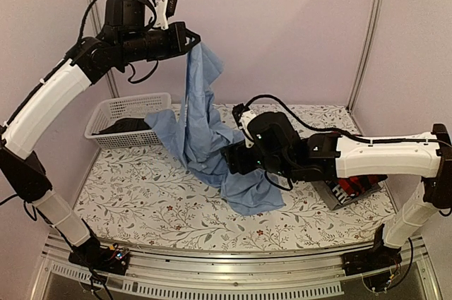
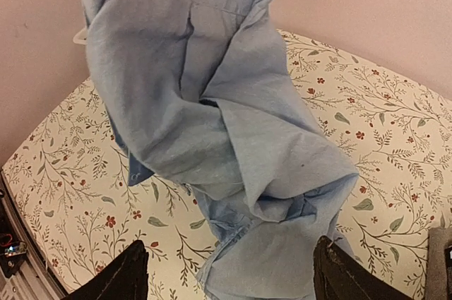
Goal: Fold and stack the long sleeve shirts
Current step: Flatten out the crumpled shirt at the center of the board.
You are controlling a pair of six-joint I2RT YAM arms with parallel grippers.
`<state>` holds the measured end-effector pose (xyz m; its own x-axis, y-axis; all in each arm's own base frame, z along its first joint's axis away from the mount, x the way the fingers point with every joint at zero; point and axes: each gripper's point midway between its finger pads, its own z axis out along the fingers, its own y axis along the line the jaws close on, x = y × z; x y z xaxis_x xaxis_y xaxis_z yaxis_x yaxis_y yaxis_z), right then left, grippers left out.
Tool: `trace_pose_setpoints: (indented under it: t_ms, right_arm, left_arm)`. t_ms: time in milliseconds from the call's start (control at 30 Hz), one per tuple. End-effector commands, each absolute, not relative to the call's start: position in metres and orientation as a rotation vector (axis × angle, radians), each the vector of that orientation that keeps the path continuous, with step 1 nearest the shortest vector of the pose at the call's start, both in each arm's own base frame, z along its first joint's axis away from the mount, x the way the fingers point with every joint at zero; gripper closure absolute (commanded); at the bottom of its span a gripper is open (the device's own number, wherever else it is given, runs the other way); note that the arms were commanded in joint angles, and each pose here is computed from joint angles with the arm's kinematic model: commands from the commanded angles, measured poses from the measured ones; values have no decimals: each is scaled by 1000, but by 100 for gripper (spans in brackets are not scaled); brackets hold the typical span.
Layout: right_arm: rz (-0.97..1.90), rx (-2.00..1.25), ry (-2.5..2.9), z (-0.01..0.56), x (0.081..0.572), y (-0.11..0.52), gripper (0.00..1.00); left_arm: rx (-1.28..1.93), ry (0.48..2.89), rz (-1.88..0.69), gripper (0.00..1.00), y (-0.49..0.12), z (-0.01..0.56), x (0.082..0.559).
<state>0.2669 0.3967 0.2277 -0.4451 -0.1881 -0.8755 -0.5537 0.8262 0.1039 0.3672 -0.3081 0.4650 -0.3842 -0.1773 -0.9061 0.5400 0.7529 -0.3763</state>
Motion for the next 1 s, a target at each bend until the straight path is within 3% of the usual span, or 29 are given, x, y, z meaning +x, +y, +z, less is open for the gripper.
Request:
trace_pose_setpoints:
  t_ms: [0, 300, 400, 567, 733, 867, 967]
  right_arm:
    - [402, -404, 1921, 256, 257, 400, 21]
    - [497, -527, 1980, 207, 254, 455, 19]
    - [455, -501, 1989, 188, 273, 460, 17]
    - [383, -370, 1974, 165, 310, 455, 4]
    - [277, -217, 1930, 153, 351, 444, 3]
    - [262, -140, 1899, 153, 373, 443, 16]
    - [313, -136, 1834, 177, 376, 447, 43]
  left_arm:
    - [241, 1750, -811, 100, -299, 498, 362]
    - [253, 1701, -855, 100, -302, 524, 357]
    - [267, 1687, -877, 100, -307, 530, 354]
    - [271, 1674, -887, 100, -310, 535, 351]
    - [238, 1665, -895, 100, -309, 540, 350]
    - [247, 1630, -918, 100, -312, 551, 342]
    - [229, 1612, -891, 100, -307, 557, 342]
